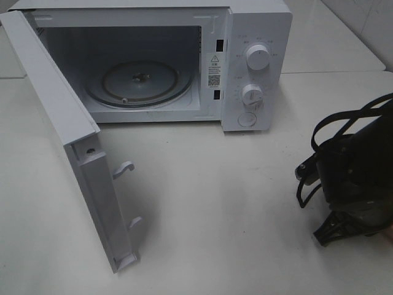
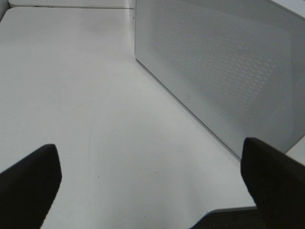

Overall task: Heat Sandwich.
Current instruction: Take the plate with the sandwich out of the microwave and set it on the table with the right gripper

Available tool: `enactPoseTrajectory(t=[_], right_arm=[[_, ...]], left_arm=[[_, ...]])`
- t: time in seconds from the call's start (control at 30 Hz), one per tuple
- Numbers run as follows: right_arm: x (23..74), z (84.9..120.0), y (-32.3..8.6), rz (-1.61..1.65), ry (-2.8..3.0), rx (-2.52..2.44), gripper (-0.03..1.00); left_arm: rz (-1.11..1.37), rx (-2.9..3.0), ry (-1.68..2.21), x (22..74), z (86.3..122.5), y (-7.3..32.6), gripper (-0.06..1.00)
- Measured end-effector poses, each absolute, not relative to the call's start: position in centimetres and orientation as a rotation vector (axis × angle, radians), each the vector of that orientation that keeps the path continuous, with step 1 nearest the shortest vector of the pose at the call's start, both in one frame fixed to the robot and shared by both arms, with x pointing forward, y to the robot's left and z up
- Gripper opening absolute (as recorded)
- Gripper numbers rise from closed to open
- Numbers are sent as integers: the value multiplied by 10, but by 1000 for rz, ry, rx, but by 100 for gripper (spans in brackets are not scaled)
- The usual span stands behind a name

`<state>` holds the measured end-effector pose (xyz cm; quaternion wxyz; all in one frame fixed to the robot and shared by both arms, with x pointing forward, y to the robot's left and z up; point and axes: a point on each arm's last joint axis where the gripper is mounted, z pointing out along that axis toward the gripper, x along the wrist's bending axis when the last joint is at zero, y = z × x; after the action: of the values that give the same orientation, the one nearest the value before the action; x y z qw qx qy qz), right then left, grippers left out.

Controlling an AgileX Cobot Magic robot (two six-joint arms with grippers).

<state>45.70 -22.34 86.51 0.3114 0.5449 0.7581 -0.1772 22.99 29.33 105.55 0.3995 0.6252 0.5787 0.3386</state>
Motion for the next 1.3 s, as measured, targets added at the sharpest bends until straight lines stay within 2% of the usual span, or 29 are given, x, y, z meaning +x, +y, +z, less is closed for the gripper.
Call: enactPoseTrajectory(t=[0.17, 0.3, 0.37, 0.43, 0.53, 0.57, 0.67, 0.87, 1.0, 1.1, 1.3], right_arm=[[458, 856, -225, -505, 1991, 1418, 13], [458, 856, -225, -508, 1991, 1415, 18], [457, 858, -225, -512, 1994, 1415, 26], [457, 859, -225, -512, 1997, 1416, 29], [455, 868, -224, -482, 2014, 1445, 44], [455, 868, -224, -482, 2014, 1445, 44], [453, 882, -223, -445, 2047, 1444, 54], [448, 901, -222, -390, 2093, 1441, 67], [443, 924, -221, -296, 2136, 1454, 80], [437, 938, -221, -233, 2181, 1449, 83], [420, 967, -219, -81, 2311, 1422, 83]], left_arm=[[857, 1582, 1464, 230, 1056, 293, 96], [857, 1582, 1464, 230, 1056, 293, 96], [857, 1582, 1464, 230, 1056, 293, 96], [857, 1582, 1464, 230, 1056, 293, 96], [857, 1582, 1464, 230, 1056, 293, 96], [857, 1582, 1464, 230, 1056, 293, 96], [857, 1582, 1464, 230, 1056, 293, 96], [857, 1582, 1464, 230, 1056, 293, 96], [857, 1582, 1464, 230, 1056, 293, 96], [857, 1582, 1464, 230, 1056, 293, 96], [857, 1582, 1464, 230, 1056, 293, 96]])
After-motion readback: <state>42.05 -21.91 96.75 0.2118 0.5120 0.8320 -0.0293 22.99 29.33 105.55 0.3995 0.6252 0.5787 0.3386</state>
